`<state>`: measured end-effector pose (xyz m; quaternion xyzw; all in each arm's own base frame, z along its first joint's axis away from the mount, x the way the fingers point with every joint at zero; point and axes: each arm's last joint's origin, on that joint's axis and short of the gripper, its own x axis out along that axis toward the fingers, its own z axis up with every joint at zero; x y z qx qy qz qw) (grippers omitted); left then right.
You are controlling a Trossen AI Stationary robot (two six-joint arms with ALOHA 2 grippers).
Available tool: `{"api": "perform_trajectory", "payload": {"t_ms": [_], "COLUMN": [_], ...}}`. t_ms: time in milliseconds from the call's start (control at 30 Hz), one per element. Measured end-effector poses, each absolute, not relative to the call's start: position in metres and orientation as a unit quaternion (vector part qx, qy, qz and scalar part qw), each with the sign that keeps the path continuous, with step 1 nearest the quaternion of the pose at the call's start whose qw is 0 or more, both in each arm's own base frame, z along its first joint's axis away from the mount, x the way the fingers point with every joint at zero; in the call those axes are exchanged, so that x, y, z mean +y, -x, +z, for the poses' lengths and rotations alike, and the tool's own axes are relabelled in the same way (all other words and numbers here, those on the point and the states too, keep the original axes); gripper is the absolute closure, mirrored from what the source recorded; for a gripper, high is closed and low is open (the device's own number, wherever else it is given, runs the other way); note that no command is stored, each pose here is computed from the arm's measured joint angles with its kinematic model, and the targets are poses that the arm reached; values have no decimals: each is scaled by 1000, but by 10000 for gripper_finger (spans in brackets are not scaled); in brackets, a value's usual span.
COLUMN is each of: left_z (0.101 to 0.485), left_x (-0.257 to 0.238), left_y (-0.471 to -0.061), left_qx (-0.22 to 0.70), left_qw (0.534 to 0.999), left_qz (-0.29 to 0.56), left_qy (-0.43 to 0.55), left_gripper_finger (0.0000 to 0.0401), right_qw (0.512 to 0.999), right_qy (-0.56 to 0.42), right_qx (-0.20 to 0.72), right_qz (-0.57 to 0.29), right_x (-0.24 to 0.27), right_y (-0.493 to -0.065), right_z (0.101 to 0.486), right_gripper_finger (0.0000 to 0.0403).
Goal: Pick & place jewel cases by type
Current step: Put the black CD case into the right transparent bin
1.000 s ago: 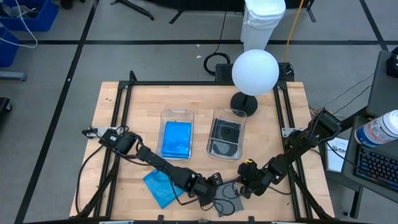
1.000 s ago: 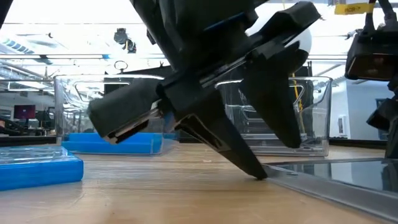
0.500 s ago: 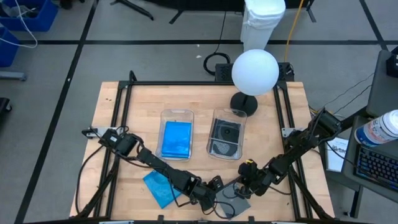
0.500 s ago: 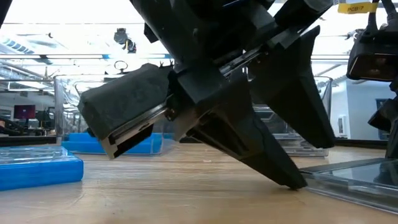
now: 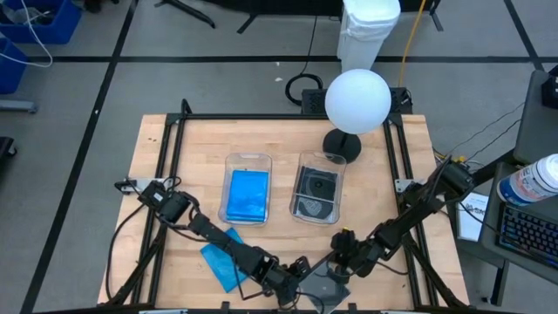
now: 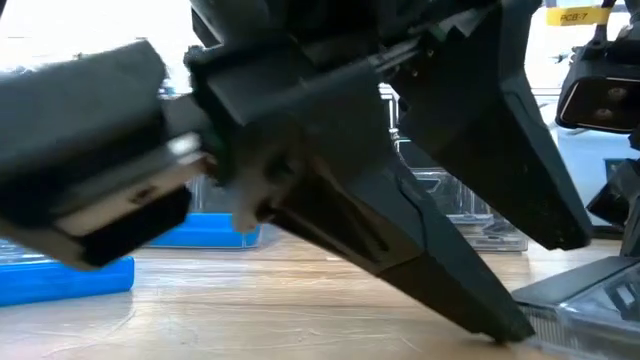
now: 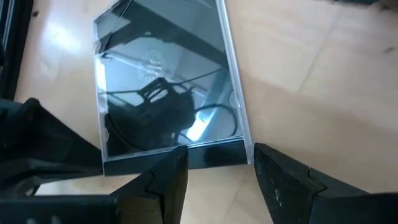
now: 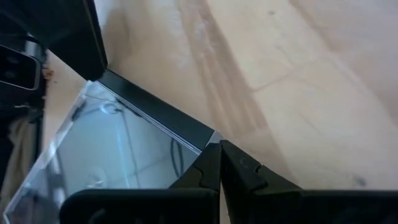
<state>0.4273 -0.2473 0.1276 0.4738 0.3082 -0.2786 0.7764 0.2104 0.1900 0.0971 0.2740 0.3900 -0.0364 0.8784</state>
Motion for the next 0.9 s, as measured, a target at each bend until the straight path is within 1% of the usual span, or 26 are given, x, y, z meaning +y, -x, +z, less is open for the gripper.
{"api": "perform_trajectory", "payload": {"t_ms": [167,333,533,700,900], "left_z": [128,128,129,129,129], "left_x": [-250,-251,-250,-252,-259], "left_y": [-426,-425,-426,-424,-420], "left_qx": [306,299,299,299,297], "left_qw": [775,770,773,765,759], "left_qz": [-290,-308,-299,-300,-291], "left_qy": [-470,-472,-473,-485,-501], "left_gripper_finger": [215,215,215,215,215], "right_qw": [876,877,897,902,911], "right_qy": [-286,-284,-227,-199,-170], "right_qx": [387,388,379,381,374], "right_qz": [-22,-10,23,46,40], "right_x": [194,196,196,200,206], "right_y": [-214,-214,-214,-212,-212], "right_z": [89,89,96,100,104], "right_gripper_finger": [403,403,402,393,381]}}
